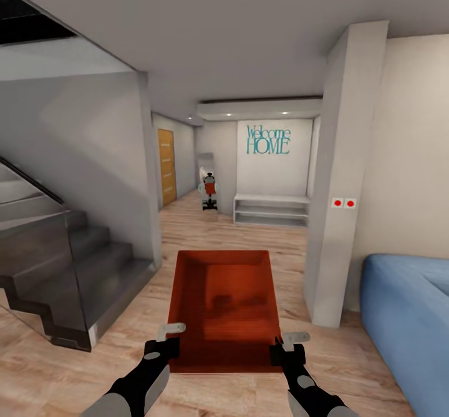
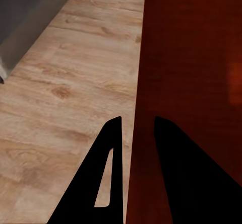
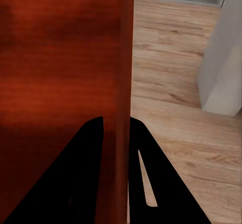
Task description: Move the two storage containers from the living room to the garage. In the garage, place one container on the floor and stack the other container on top of it (either order is fine).
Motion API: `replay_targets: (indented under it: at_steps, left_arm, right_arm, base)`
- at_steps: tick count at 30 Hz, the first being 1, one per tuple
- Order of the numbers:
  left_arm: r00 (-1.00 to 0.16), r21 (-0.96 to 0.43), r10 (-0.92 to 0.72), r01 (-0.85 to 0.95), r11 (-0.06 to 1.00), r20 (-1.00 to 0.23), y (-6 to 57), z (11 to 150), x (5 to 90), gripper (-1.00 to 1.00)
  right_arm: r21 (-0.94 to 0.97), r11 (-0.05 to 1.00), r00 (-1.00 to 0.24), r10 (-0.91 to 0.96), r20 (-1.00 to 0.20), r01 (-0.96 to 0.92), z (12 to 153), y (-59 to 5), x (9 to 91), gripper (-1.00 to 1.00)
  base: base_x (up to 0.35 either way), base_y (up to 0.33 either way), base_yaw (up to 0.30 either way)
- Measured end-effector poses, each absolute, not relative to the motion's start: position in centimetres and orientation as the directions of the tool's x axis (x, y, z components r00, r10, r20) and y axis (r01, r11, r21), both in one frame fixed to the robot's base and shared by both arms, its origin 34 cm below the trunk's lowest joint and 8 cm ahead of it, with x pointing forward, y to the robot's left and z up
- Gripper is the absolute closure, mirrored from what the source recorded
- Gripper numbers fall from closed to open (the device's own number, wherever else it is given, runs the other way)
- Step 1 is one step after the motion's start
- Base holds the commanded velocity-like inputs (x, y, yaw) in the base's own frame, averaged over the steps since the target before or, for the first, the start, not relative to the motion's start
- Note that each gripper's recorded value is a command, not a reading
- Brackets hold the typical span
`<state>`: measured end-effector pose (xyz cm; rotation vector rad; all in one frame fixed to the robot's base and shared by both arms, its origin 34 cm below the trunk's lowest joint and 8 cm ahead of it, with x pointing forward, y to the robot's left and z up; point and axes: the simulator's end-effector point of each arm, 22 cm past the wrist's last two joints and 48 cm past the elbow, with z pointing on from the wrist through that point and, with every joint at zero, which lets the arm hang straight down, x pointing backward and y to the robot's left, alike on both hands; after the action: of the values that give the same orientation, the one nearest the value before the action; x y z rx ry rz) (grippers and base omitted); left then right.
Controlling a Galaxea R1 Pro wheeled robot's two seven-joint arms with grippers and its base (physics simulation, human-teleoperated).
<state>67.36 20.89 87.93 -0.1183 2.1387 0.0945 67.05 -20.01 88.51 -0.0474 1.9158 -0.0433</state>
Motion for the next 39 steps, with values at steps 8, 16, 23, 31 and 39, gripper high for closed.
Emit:
replay_targets:
  at_steps: [8, 16, 23, 31, 39]
  left_arm:
    - [-0.537, 0.022, -0.048, -0.122, 0.992, -0.842, 20.88, 87.94, 67.37, 1.0]
    - [-0.537, 0.022, -0.048, -0.122, 0.992, -0.842, 20.88, 87.94, 67.37, 1.0]
    - [-0.538, 0.022, -0.047, -0.121, 0.992, -0.841, 20.89, 87.92, 67.36, 1.0]
    - [-0.538, 0.022, -0.047, -0.121, 0.992, -0.841, 20.89, 87.92, 67.36, 1.0]
    - [-0.538, 0.022, -0.047, -0.121, 0.992, -0.841, 20.89, 87.92, 67.36, 1.0]
  right_arm:
    - [-0.054, 0.998, -0.338, -0.055, -0.94, -0.012, 88.53, -20.02, 67.06, 1.0]
    - [-0.054, 0.998, -0.338, -0.054, -0.94, -0.012, 88.53, -20.01, 67.06, 1.0]
    - [-0.054, 0.998, -0.339, -0.054, -0.939, -0.012, 88.5, -20.01, 67.05, 1.0]
    - [-0.054, 0.998, -0.34, -0.055, -0.939, -0.012, 88.5, -20.0, 67.05, 1.0]
    - [-0.054, 0.998, -0.34, -0.055, -0.939, -0.012, 88.5, -20.01, 67.05, 1.0]
  base:
    - [0.321, 0.074, 0.0]
    - [0.321, 0.056, 0.0]
    - [0.322, 0.004, 0.0]
    - [0.322, 0.0, 0.0]
    - [0.322, 0.0, 0.0]
